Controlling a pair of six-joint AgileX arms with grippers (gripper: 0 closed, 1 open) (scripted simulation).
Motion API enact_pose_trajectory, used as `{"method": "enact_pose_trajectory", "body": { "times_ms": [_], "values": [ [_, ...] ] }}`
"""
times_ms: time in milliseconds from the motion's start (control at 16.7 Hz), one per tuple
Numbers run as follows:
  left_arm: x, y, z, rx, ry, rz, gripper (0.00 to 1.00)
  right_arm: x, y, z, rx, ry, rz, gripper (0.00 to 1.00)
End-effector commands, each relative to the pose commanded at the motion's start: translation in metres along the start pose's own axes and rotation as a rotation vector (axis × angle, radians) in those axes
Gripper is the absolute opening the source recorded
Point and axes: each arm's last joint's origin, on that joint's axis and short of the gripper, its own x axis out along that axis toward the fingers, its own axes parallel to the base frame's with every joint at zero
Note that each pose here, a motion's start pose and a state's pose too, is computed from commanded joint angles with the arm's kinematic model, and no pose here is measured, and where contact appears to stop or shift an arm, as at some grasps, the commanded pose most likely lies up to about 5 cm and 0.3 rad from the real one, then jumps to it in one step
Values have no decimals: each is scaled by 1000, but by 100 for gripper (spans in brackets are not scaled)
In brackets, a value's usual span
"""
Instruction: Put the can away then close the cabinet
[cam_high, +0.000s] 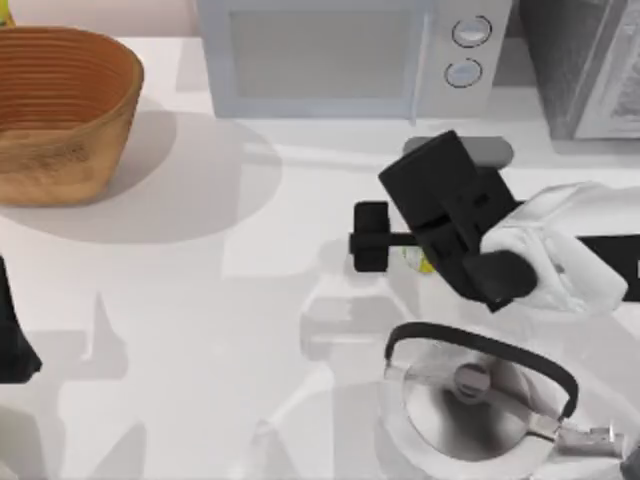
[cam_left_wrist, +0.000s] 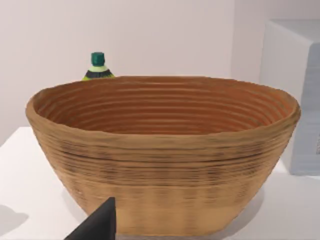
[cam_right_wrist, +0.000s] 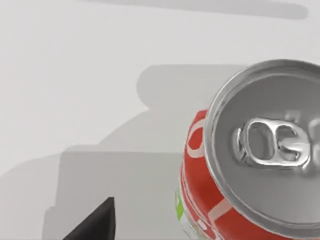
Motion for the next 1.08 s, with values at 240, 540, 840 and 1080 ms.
{"method": "enact_pose_trajectory", "body": {
  "times_ms": [240,540,840,1080],
  "values": [
    [0,0,0,0,0,0,100,38,2,-3,-5,8,-5,100],
    [0,0,0,0,0,0,100,55,1,-2,-2,3,-1,100],
    [0,0,0,0,0,0,100,55,1,-2,-2,3,-1,70],
    [0,0,0,0,0,0,100,55,1,-2,-2,3,-1,40]
  ]
}}
